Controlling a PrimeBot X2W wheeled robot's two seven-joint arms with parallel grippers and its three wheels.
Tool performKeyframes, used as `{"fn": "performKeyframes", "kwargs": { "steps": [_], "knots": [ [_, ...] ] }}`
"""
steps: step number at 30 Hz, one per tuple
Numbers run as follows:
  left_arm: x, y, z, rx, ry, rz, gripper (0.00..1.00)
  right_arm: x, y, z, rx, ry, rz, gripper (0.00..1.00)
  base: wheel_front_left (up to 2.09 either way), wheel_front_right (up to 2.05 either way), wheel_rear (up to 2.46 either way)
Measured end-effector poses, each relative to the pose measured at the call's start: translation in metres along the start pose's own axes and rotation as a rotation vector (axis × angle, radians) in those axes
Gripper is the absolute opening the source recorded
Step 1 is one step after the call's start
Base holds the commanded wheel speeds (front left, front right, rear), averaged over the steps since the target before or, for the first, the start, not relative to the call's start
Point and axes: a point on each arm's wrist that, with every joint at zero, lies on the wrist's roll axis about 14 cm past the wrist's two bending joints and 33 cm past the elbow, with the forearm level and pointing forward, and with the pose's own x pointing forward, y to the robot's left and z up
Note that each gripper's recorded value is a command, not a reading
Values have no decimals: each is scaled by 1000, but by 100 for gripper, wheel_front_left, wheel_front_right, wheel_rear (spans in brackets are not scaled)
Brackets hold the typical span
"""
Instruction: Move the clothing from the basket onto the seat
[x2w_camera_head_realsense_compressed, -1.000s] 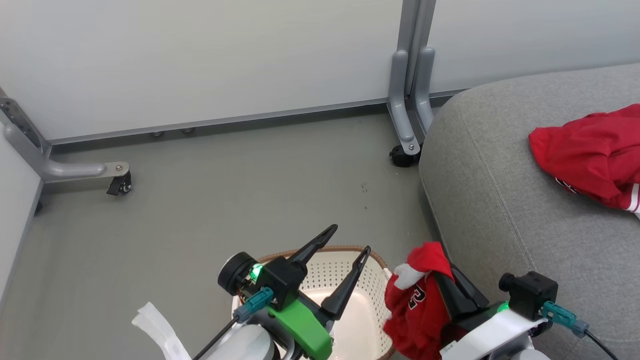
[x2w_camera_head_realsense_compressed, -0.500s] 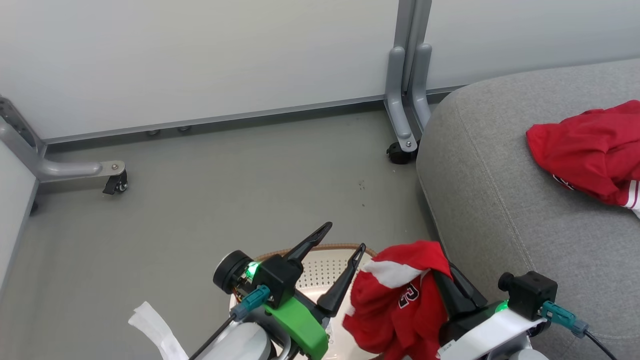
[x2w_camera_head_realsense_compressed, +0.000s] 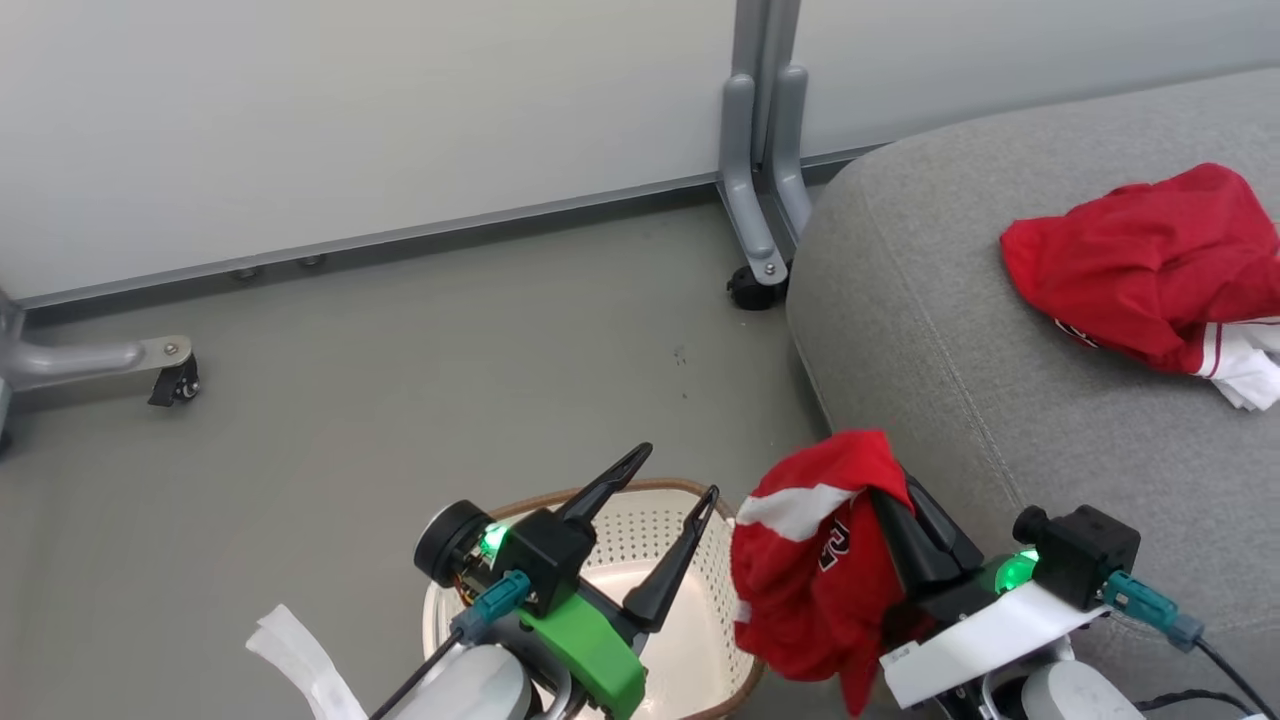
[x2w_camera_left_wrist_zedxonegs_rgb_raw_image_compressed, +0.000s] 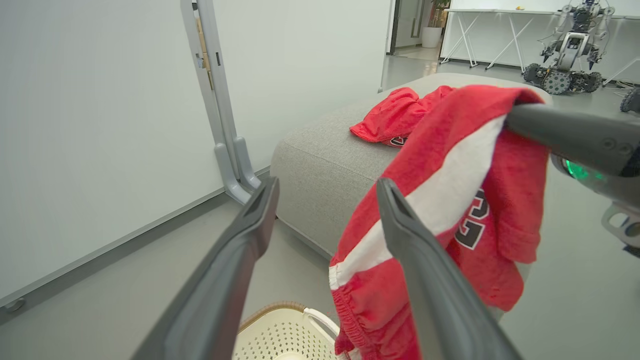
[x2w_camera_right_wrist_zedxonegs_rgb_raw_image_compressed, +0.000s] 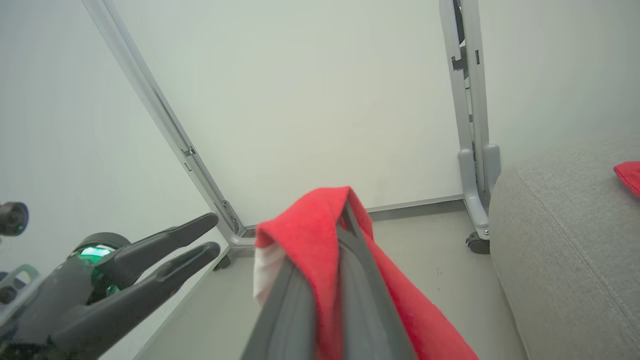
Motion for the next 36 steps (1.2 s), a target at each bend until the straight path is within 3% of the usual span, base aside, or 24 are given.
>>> {"fn": "performKeyframes", "kwargs": {
  "steps": [13, 29, 36],
  "knots": [
    [41, -37, -11, -27, 15, -182, 100, -29, -55, 54, -118, -134, -197, 0, 0, 0, 0],
    [79, -88, -38, -86, 56, -415, 100, -84, -108, 89, -213, -196, -467, 0, 0, 0, 0],
    [83, -89, -50, -106, 77, -449, 100, -67, -133, 106, -257, -214, -494, 0, 0, 0, 0]
  ]
}}
